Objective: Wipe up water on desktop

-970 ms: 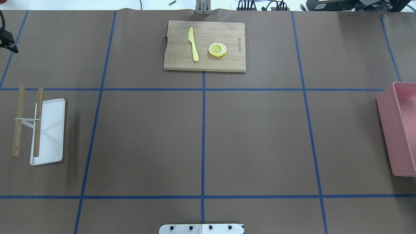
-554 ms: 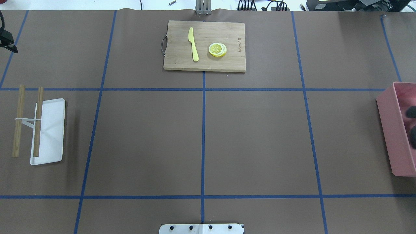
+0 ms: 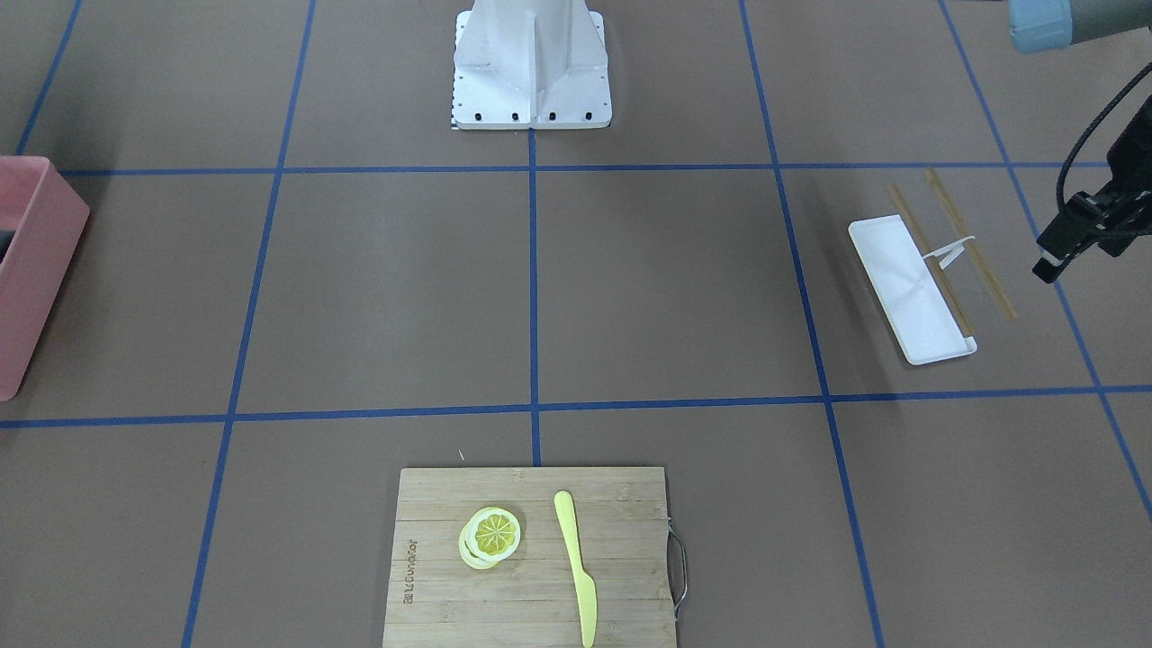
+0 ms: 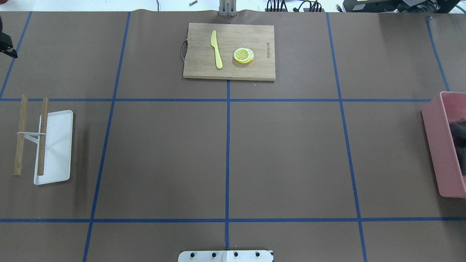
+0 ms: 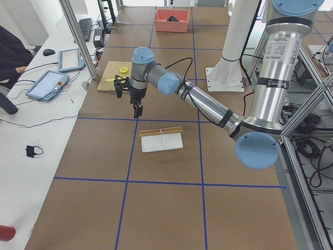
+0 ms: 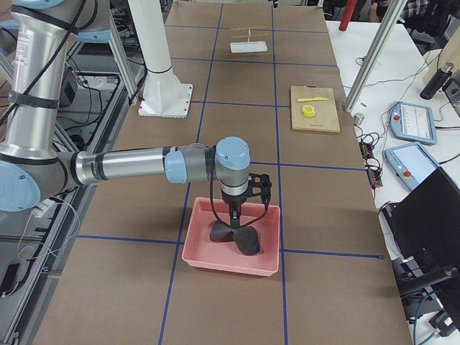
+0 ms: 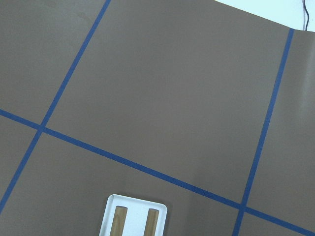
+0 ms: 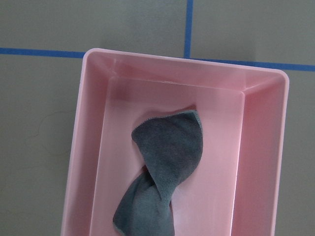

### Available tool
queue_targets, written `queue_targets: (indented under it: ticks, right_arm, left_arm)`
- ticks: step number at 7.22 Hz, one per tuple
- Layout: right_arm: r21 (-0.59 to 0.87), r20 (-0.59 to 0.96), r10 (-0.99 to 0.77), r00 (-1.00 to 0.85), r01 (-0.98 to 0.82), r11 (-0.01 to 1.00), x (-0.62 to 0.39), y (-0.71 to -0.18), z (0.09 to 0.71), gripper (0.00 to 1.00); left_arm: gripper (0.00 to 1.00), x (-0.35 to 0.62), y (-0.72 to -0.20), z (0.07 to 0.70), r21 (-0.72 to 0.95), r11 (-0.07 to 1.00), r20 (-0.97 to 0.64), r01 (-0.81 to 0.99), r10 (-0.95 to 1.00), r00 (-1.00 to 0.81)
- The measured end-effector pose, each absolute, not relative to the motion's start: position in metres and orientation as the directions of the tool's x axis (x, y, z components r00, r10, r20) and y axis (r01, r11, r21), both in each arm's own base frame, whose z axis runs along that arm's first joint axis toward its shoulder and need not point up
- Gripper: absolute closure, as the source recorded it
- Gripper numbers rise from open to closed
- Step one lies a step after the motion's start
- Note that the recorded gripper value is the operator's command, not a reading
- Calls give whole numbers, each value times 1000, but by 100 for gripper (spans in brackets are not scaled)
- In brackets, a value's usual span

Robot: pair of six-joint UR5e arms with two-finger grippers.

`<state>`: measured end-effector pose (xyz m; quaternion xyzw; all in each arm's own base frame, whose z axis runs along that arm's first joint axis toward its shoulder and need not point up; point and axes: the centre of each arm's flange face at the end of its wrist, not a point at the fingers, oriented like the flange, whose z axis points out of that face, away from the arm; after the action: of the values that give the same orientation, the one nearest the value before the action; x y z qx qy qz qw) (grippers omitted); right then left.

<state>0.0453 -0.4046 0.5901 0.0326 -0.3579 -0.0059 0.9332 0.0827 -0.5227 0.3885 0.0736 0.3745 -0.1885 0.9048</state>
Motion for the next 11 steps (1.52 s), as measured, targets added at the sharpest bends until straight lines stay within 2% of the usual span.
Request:
queue_targets:
  ticks: [1,3,6,11]
  right_arm:
    - [61,663,-14,748,-36,997,55,-404,593,0]
    - [53,680,12,733,-66,996,65,-401,594,0]
    - [23,717,34,696,-72,997,64,-394,597,0]
    - [-13,708,63,703,-75,997,65,-387,612,0]
  left_arm:
    - [1,57,-523,404,59,935,-689,350,-216,692]
    - [1,-20,-524,480,138,965,-615,222,-92,783]
    - [1,-63,-485,594,54,993,-615,102,-47,787]
    - [1,-66,-466,633,-20,995,-636,98,-89,767]
